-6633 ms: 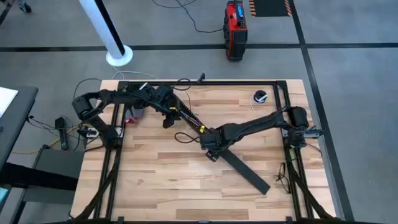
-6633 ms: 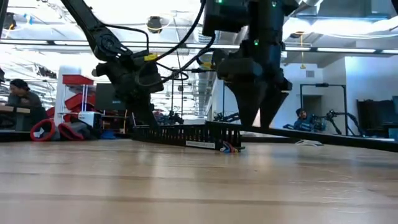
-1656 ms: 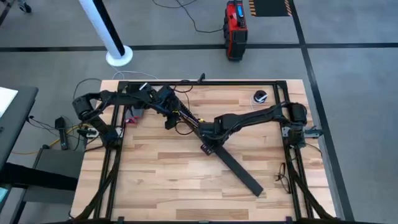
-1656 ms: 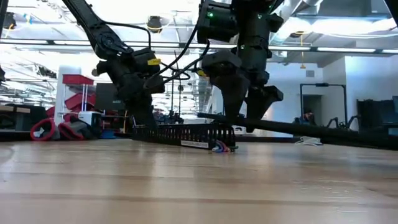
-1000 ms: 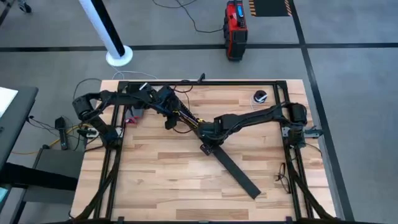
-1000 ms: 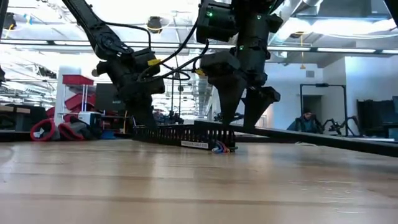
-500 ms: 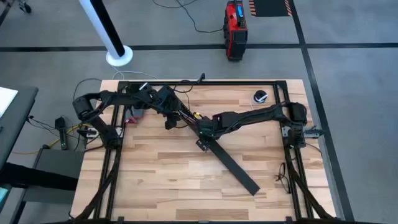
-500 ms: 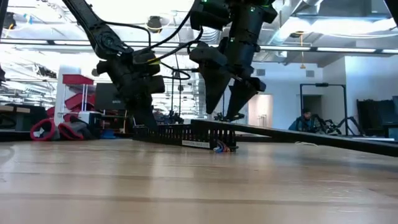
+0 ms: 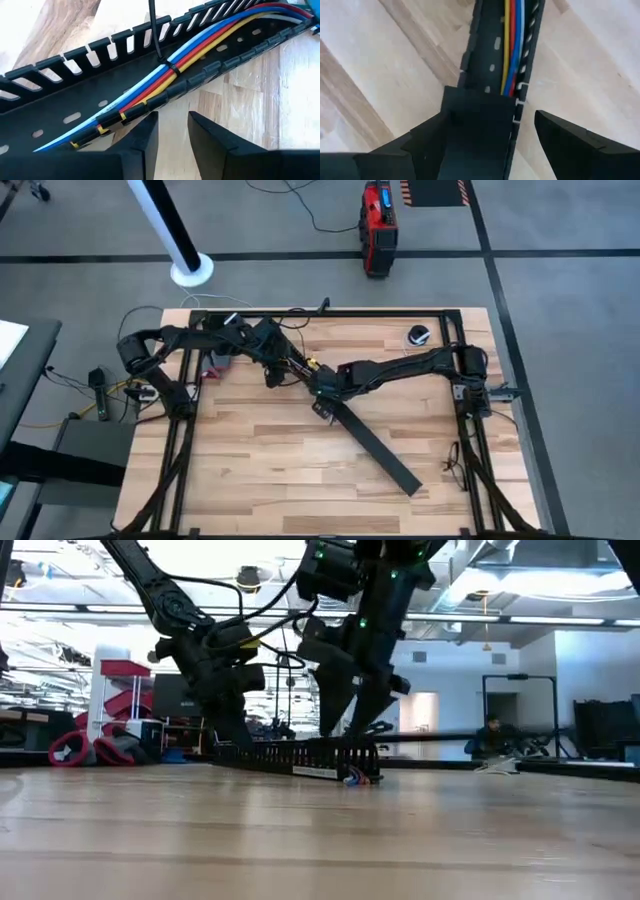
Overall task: Ziptie cables
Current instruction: Close the black cable duct
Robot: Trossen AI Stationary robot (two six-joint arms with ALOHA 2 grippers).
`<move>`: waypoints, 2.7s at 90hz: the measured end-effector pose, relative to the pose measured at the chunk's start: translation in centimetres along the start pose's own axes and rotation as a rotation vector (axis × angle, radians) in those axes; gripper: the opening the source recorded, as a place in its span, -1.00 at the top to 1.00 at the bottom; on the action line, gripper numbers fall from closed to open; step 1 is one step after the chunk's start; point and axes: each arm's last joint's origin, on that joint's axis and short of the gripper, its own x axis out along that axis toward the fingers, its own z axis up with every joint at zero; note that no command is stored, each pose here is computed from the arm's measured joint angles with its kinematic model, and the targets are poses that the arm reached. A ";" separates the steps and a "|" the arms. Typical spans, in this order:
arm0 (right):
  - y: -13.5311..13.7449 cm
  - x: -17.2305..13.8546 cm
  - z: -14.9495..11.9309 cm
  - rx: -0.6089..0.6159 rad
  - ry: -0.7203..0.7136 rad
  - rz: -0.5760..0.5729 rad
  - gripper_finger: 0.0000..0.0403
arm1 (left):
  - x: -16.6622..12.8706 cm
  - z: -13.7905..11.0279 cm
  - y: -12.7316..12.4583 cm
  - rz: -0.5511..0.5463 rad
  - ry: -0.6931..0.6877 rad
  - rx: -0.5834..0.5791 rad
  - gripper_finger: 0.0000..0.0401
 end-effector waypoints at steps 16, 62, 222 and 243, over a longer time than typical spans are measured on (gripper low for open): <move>0.1 -0.1 -0.3 -0.017 -0.008 -0.032 -0.42 | 0.0 0.0 0.0 0.003 0.000 -0.006 0.50; 0.0 -3.5 1.5 -0.062 0.048 -0.079 -0.42 | 0.0 0.0 0.0 0.005 0.001 -0.005 0.50; 1.3 -7.5 -3.0 0.035 0.249 0.297 0.98 | 0.0 0.0 -0.2 -0.031 -0.002 0.046 0.51; -1.0 -9.3 -3.8 -0.023 0.212 0.358 0.99 | 0.0 0.7 -1.0 -0.337 -0.183 0.107 0.87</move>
